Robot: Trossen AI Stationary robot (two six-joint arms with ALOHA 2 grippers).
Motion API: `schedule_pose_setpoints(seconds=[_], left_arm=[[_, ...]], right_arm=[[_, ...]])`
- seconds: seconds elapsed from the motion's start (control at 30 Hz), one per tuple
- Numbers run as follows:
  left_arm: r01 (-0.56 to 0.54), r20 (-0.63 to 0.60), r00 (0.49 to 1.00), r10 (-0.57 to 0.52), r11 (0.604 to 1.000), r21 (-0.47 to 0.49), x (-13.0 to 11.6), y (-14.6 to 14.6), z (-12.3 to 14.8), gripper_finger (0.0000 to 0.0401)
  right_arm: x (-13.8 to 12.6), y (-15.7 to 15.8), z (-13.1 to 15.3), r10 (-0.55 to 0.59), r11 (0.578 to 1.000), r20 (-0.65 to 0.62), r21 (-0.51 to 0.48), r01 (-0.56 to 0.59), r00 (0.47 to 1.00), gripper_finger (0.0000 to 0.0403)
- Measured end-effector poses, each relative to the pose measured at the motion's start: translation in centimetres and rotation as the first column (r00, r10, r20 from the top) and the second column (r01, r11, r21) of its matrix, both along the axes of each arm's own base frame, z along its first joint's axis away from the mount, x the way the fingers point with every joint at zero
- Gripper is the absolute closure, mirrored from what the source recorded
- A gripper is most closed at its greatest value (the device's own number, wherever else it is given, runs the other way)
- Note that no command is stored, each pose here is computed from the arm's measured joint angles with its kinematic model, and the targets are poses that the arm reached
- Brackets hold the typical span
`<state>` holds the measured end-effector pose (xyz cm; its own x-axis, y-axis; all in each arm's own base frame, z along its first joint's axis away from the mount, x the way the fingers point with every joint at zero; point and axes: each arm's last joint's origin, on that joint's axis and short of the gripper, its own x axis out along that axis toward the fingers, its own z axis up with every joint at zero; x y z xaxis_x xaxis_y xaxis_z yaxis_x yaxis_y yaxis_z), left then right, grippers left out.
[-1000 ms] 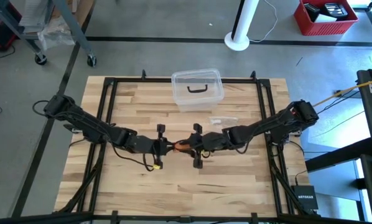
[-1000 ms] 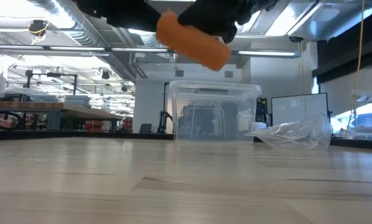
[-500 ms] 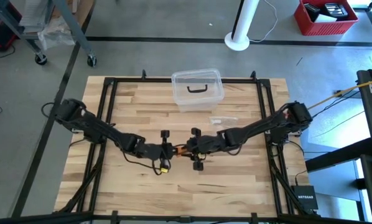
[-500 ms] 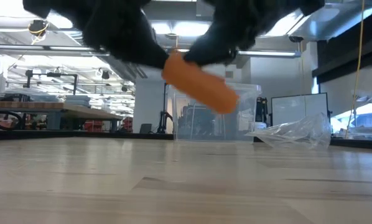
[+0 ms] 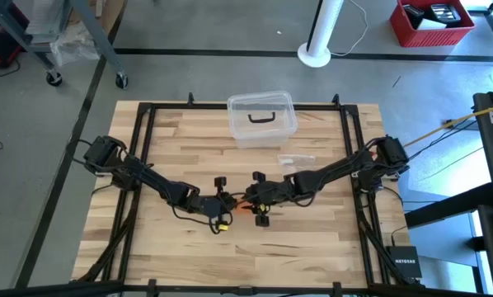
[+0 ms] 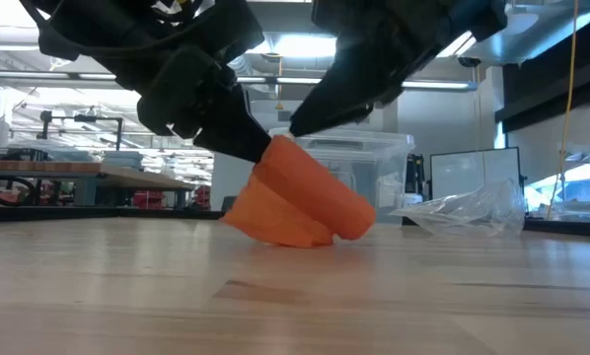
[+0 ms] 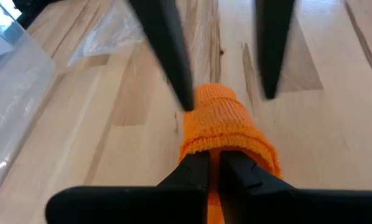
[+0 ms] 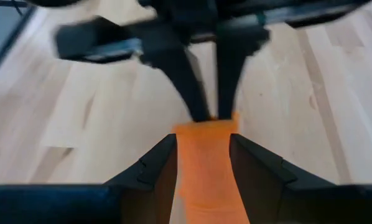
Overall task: Roll bandage
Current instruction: Roll the orange bandage
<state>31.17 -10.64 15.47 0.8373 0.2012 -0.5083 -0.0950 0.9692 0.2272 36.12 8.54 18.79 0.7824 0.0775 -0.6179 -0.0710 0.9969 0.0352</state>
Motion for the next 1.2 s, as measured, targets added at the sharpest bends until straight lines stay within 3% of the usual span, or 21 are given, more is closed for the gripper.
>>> schedule_pose_setpoints(seconds=[0.13,0.37,0.5,0.67,0.83,1.03,1.2], left_arm=[[-0.009,-0.002,1.0,0.009,1.0,-0.015,0.0,0.0,0.0,0.0397],[-0.013,-0.016,1.0,0.013,1.0,-0.013,-0.1,0.1,-0.2,0.0397],[-0.048,-0.029,0.998,0.05,0.998,0.049,-0.1,0.6,-0.3,0.0397],[-0.085,-0.026,0.996,0.087,0.995,0.058,0.2,1.7,-0.3,0.0397],[-0.167,0.061,0.984,0.168,0.986,-0.03,-0.2,3.6,-1.1,0.0397],[-0.249,0.17,0.946,0.276,0.954,-0.165,-1.7,6.6,-2.7,0.0397],[-0.258,0.197,0.931,0.306,0.937,-0.236,-2.5,8.0,-3.3,0.0397]], right_arm=[[0.0,-0.6,-0.4,-0.016,1.0,-0.027,-0.007,0.015,1.0,0.0253],[-1.2,-1.0,1.5,0.001,0.999,-0.046,-0.036,-0.002,0.999,0.0253],[-2.2,-1.2,2.3,-0.005,0.999,-0.093,-0.051,0.0,0.996,0.0253],[-2.6,-1.3,1.5,-0.01,0.998,-0.13,-0.059,0.003,0.992,0.0253],[-4.3,-1.0,-1.0,-0.038,0.997,-0.19,-0.066,0.025,0.981,0.0253],[-5.0,0.5,-3.4,-0.022,0.999,0.051,-0.031,0.023,0.998,0.0253],[-4.7,-0.8,-6.1,-0.151,0.978,0.196,-0.112,0.175,0.969,0.0253]])
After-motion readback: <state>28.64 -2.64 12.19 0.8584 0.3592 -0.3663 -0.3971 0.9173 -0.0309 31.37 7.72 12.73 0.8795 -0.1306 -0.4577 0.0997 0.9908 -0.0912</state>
